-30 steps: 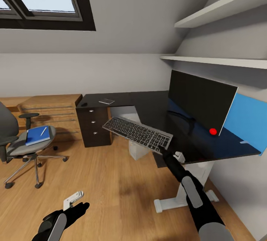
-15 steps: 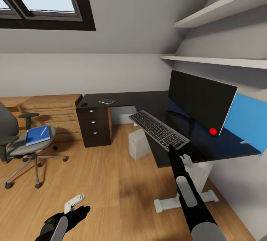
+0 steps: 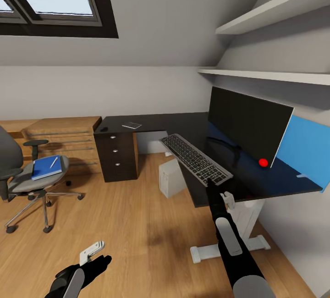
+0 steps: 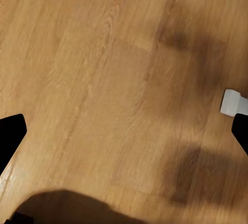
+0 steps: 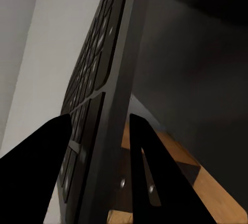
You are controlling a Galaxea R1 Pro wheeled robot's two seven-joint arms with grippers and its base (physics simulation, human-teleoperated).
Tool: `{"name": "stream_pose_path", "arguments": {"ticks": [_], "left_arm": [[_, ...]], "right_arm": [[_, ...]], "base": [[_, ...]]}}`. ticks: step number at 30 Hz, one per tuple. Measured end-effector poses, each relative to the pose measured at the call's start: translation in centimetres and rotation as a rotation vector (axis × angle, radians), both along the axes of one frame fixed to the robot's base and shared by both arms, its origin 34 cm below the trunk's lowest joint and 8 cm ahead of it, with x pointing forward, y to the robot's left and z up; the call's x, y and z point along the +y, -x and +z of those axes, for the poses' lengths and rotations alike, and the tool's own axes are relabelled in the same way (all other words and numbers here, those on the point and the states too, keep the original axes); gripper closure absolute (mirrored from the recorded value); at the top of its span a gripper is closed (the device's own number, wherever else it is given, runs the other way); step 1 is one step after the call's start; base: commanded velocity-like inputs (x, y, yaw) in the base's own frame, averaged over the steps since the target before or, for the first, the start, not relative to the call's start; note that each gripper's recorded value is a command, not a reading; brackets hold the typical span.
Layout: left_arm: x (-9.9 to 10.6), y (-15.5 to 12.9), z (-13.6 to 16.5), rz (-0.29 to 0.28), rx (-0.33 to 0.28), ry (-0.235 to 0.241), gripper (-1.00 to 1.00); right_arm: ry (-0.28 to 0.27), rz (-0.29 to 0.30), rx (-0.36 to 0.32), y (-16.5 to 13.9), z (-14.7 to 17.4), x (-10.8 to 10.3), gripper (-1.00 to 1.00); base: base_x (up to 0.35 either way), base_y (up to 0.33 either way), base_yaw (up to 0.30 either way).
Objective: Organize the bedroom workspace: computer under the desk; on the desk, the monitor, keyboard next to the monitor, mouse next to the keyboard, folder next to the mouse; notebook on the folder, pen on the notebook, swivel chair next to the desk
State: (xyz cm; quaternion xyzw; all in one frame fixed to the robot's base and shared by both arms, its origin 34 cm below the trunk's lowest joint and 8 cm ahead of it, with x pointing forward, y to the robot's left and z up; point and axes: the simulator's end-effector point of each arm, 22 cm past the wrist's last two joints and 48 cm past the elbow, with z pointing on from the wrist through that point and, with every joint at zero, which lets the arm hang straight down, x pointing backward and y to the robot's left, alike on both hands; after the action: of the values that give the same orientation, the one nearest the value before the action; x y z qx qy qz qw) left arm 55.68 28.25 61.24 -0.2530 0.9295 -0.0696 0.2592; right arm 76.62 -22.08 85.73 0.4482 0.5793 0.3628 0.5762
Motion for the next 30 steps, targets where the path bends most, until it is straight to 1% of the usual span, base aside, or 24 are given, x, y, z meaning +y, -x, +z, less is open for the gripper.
{"name": "stream_pose_path", "arguments": {"ticks": [3,4,6,11,17,21,22,26,27,28,30], "left_arm": [[0.0,0.0,0.0,0.0,0.0,0.0,-1.0],[0.0,0.0,0.0,0.0,0.0,0.0,-1.0],[0.0,0.0,0.0,0.001,-0.002,0.003,-1.0],[-0.1,-0.1,0.1,0.001,-0.004,0.004,-1.0],[-0.1,-0.1,0.1,0.001,-0.004,0.004,-1.0],[-0.1,-0.1,0.1,0.001,-0.004,0.004,-1.0],[0.0,-0.1,0.1,0.001,-0.004,0.003,-1.0],[0.0,-0.1,0.1,0.001,-0.005,0.003,-1.0],[0.0,-0.1,0.1,0.001,-0.005,0.003,-1.0],[0.0,-0.1,0.1,0.001,-0.004,0.003,-1.0],[0.0,-0.1,0.1,0.001,-0.004,0.003,-1.0]], "right_arm": [[-0.007,0.0,-0.005,0.0,0.1,0.0,1.0],[-0.026,-0.004,-0.013,0.0,0.2,-0.1,1.0],[-0.036,-0.005,-0.024,0.0,0.4,-0.2,1.0],[-0.037,-0.009,-0.023,0.0,0.3,-0.5,1.0],[-0.037,-0.011,-0.022,0.0,0.3,-0.6,1.0],[-0.034,-0.017,-0.02,0.1,0.2,-0.8,1.0],[-0.031,-0.046,-0.023,0.2,0.3,-1.6,1.0],[-0.021,-0.079,-0.022,0.3,0.0,-2.2,1.0],[-0.02,-0.092,-0.016,0.4,-0.4,-2.4,1.0],[-0.013,-0.121,-0.019,0.6,-0.5,-3.1,1.0],[-0.008,-0.137,-0.013,0.7,-0.7,-3.4,1.0]], "base": [[0.0,0.0,0.0],[0.0,0.0,0.0],[0.091,0.068,0.0],[0.238,0.132,0.0],[0.176,0.013,0.0],[0.293,0.001,0.0],[0.286,0.0,0.0],[0.252,0.0,0.0],[0.037,0.0,0.0],[0.024,0.0,0.0],[0.01,0.0,0.0]]}}
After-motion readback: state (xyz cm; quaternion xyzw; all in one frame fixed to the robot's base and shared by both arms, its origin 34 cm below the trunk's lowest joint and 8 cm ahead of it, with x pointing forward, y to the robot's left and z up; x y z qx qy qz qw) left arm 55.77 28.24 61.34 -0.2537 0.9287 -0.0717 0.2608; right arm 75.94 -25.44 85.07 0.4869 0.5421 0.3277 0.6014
